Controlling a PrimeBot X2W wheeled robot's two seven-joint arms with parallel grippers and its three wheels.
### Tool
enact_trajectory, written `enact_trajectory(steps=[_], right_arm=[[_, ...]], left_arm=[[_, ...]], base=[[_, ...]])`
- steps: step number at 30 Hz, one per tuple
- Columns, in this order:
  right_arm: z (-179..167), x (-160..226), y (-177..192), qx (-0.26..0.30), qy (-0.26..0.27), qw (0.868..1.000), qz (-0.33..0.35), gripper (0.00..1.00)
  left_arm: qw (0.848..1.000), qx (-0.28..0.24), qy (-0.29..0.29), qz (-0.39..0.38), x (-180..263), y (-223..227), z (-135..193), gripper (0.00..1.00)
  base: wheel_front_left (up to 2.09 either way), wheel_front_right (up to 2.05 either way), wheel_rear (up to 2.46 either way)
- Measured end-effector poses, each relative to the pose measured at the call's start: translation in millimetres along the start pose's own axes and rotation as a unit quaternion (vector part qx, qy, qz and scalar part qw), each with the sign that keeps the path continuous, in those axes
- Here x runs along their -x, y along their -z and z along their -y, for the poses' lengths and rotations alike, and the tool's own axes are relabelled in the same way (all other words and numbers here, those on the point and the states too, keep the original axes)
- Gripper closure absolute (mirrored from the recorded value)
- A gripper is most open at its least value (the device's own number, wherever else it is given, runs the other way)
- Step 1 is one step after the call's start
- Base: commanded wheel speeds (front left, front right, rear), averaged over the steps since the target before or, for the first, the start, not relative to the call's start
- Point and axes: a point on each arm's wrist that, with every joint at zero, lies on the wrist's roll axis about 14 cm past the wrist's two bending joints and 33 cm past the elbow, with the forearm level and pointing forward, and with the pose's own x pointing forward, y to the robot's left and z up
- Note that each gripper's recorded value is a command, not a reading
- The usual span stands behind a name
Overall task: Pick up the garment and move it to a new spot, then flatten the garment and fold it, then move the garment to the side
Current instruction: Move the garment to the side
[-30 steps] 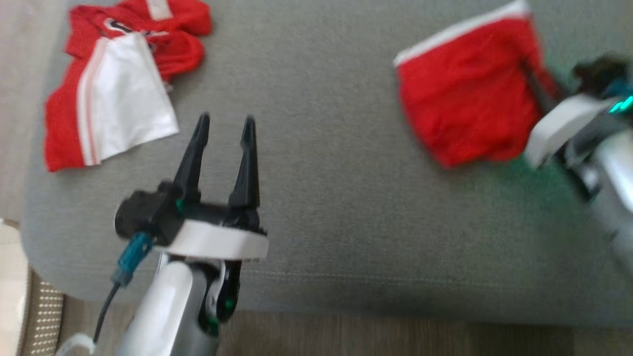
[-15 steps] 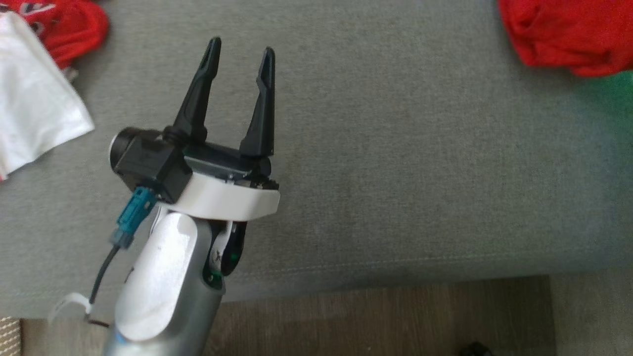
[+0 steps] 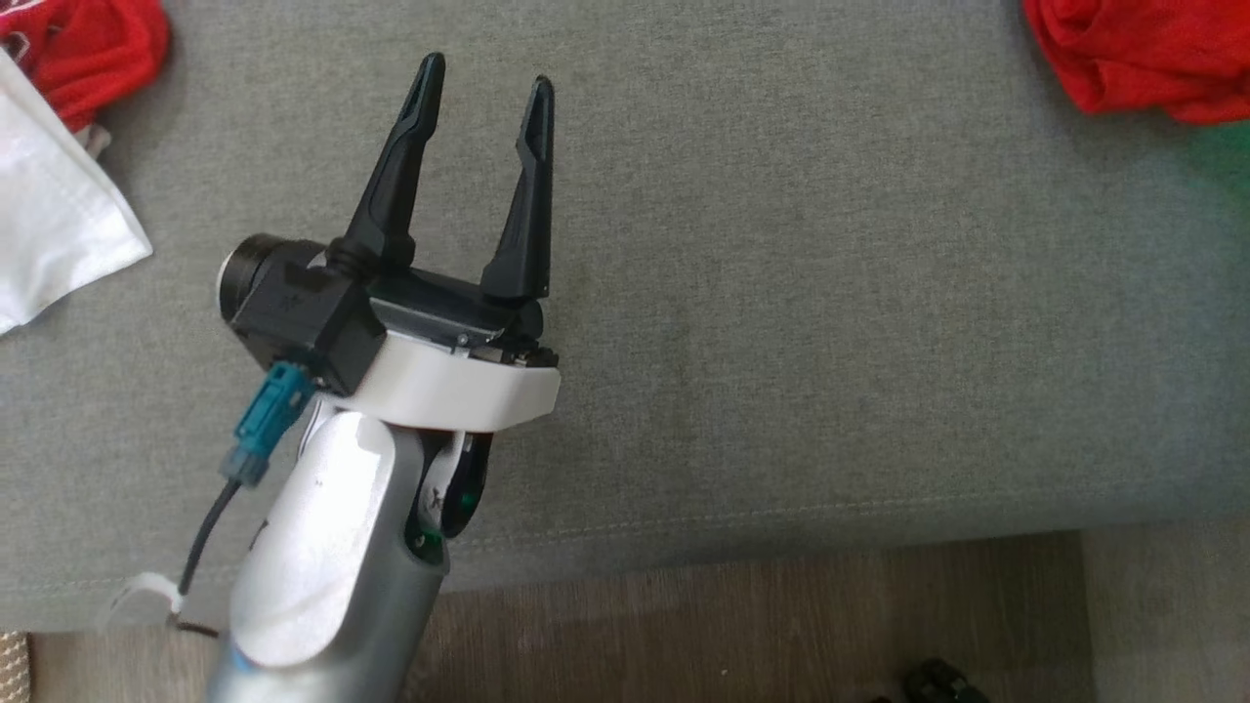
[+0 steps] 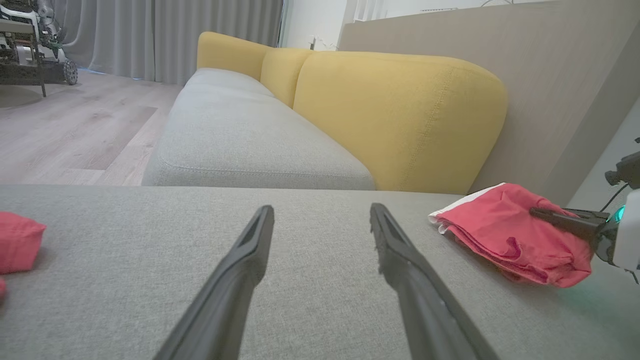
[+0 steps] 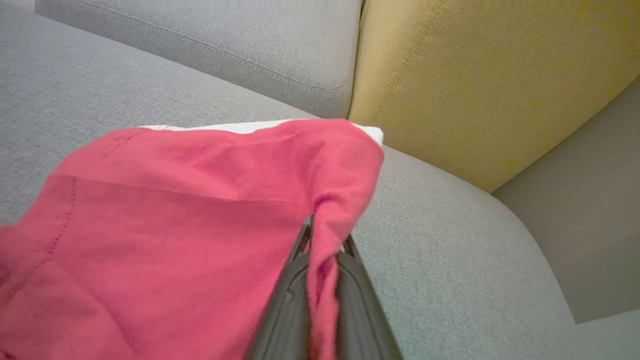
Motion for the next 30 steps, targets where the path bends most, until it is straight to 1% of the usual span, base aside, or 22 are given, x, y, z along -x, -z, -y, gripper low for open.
enact_trajectory(steps=[1,2,6,11,14,16,21,24,27,28,30], right_arm=[[0,0,-1,-0.002,0.0,1.0,0.002,0.18],[0,0,-3,-0.006,0.001,1.0,0.004,0.0],[1,3,-13,-0.019,0.005,1.0,0.015,0.0],[4,9,-35,-0.03,0.008,0.999,0.038,0.0],[4,13,-53,-0.035,0.01,0.998,0.058,0.0],[0,15,-71,-0.049,0.008,0.996,0.08,0.0],[-28,25,-115,-0.095,-0.018,0.985,0.144,0.0],[-50,38,-129,-0.133,-0.036,0.976,0.17,0.0],[-80,52,-141,-0.165,-0.063,0.966,0.191,0.0],[-80,52,-141,-0.165,-0.063,0.966,0.191,0.0],[-99,63,-150,-0.185,-0.079,0.958,0.205,0.0]], left_arm=[[1.0,0.0,0.0,0.001,0,-1,0,0.0],[1.0,0.002,-0.001,0.002,0,-2,0,0.0],[1.0,0.002,-0.002,0.01,2,-12,1,0.0],[1.0,0.004,-0.006,0.024,7,-29,2,0.0],[0.999,0.001,-0.014,0.033,12,-40,1,0.0],[0.999,-0.001,-0.022,0.038,18,-47,-2,0.0],[0.998,-0.007,-0.044,0.051,35,-66,-7,0.0],[0.996,-0.011,-0.064,0.064,49,-82,-14,0.0],[0.994,-0.019,-0.08,0.075,64,-95,-19,0.0],[0.994,-0.019,-0.08,0.075,64,-95,-19,0.0],[0.993,-0.022,-0.088,0.079,75,-101,-20,0.0]], base=[[0.0,0.0,0.0],[0.0,0.0,0.0],[0.0,0.0,0.0],[0.0,0.0,0.0],[0.0,0.0,0.0],[0.0,0.0,0.0],[0.0,0.0,0.0],[0.0,0.0,0.0],[0.0,0.0,0.0],[0.0,0.0,0.0],[0.0,0.0,0.0]])
